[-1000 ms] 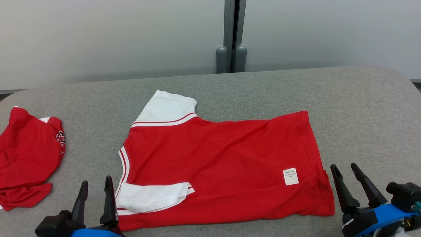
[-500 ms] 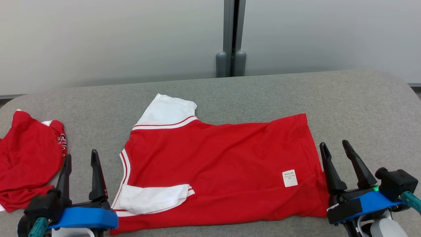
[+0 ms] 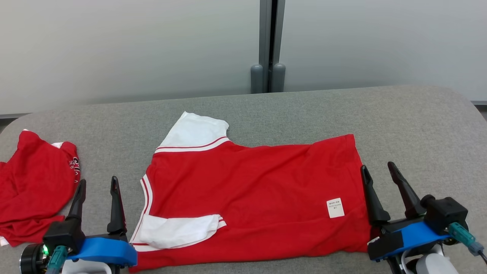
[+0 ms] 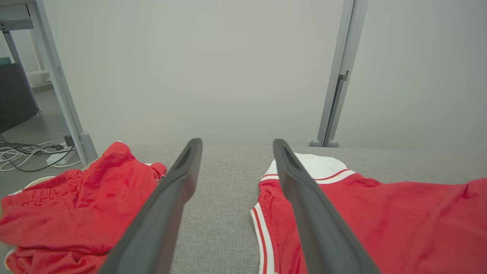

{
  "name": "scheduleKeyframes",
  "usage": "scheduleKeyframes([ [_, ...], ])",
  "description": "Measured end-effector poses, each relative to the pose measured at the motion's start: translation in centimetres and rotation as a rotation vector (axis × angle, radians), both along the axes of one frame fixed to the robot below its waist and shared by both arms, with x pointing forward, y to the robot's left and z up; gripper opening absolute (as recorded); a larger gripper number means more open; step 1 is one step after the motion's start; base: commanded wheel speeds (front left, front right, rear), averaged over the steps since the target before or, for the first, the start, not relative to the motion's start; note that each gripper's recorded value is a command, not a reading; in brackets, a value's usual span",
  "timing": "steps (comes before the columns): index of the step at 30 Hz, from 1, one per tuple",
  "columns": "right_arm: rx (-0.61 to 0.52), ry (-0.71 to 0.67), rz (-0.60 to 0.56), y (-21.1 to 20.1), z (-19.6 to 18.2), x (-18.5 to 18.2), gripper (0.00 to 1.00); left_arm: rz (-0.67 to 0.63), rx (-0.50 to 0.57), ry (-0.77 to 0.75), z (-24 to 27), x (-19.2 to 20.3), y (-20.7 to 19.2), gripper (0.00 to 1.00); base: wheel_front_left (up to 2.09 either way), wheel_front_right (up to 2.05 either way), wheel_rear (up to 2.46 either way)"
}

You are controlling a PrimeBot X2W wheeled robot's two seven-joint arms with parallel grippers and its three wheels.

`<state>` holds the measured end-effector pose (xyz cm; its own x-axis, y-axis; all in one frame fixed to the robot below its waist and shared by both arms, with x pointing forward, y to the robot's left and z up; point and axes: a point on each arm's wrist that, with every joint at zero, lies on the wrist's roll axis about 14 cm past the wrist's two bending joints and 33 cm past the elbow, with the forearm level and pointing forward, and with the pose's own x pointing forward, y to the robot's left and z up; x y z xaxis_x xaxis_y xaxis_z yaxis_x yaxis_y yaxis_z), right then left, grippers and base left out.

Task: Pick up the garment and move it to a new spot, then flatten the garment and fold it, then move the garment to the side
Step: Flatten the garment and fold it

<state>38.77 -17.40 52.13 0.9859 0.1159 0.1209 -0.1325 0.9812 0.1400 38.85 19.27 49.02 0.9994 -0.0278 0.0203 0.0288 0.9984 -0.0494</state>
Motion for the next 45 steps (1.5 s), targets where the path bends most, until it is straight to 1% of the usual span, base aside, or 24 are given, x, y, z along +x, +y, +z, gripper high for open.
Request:
scheduleKeyframes([
  [9, -0.02, 0.059, -0.004, 0.4, -2.0, -0.3, 1.0, -0.002, 0.006, 0.029, -0.9, -0.3, -0.1, 1.0, 0.0, 0.0, 0.0],
  [26, -0.022, 0.083, -0.007, 0.5, -2.8, -0.3, 1.0, 0.003, 0.001, 0.04, -1.3, -0.3, 0.1, 1.0, 0.0, 0.0, 0.0],
  [30, -0.032, 0.082, -0.014, 0.1, -2.7, 0.2, 1.0, 0.0, 0.0, 0.041, -1.3, 0.2, 0.1, 1.0, 0.0, 0.0, 0.0],
  [33, -0.059, 0.053, -0.021, -0.6, -1.6, 1.2, 1.0, -0.022, 0.008, 0.019, -0.5, 1.5, 0.0, 1.0, 0.0, 0.0, 0.0],
  [36, -0.097, 0.026, -0.027, -1.5, -0.5, 2.6, 1.0, -0.055, 0.035, -0.024, 1.2, 3.8, -0.2, 1.0, 0.0, 0.0, 0.0],
  [40, -0.164, 0.044, -0.022, -2.7, 0.2, 4.8, 1.0, -0.112, 0.067, -0.077, 3.8, 7.6, -1.3, 1.0, 0.0, 0.0, 0.0],
  [43, -0.202, 0.068, -0.022, -3.7, 0.6, 6.6, 1.0, -0.161, 0.092, -0.084, 4.9, 10.8, -2.4, 1.0, 0.0, 0.0, 0.0],
  [45, -0.226, 0.103, -0.021, -4.2, 0.2, 7.8, 1.0, -0.2, 0.104, -0.086, 5.4, 12.9, -3.6, 1.0, 0.0, 0.0, 0.0],
])
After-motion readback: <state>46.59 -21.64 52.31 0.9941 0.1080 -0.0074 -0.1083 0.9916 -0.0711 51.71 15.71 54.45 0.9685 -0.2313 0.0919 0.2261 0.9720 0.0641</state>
